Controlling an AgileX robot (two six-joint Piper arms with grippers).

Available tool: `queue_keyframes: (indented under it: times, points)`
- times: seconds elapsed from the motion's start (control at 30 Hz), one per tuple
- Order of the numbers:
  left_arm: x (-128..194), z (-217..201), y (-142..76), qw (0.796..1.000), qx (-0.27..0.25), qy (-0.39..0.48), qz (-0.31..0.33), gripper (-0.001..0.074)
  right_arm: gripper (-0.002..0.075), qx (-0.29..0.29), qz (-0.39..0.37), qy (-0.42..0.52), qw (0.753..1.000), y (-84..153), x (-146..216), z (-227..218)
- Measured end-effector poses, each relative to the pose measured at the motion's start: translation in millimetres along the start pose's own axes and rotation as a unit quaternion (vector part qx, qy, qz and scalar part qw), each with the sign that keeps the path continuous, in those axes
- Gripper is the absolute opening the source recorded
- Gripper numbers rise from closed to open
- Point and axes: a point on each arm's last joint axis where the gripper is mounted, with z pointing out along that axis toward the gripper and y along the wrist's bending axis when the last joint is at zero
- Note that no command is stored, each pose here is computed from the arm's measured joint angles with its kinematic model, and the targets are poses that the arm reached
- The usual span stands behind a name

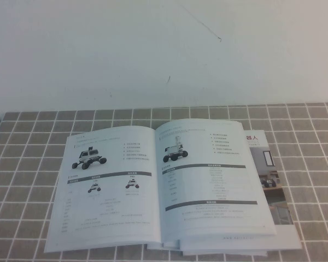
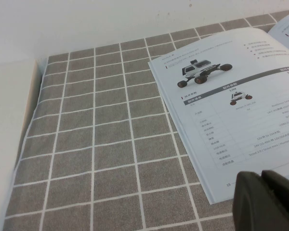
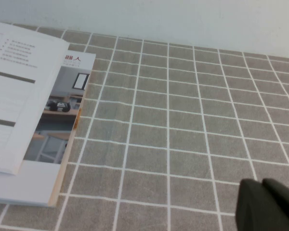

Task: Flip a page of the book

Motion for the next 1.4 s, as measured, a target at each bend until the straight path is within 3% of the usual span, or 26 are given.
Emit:
queue_keyframes:
  times: [1.07, 1.2, 1.4]
  points:
    - [-1.7, 0.0, 0.0, 1.0, 0.0, -0.009, 0.0, -0.0004, -0.0003, 0.001, 0.0, -0.006, 1.0, -0.2, -1.1, 0.0]
    - [-7.9, 0.2, 0.1, 0.999, -0.001, -0.051, 0.002, -0.0004, -0.0003, 0.007, 0.0, -0.044, 0.999, -1.2, -7.3, 0.0]
    - [-35.3, -7.0, 0.2, 0.979, -0.004, -0.206, 0.01, -0.0004, -0.0003, 0.03, 0.0, -0.183, 0.983, -5.3, -31.9, -5.8]
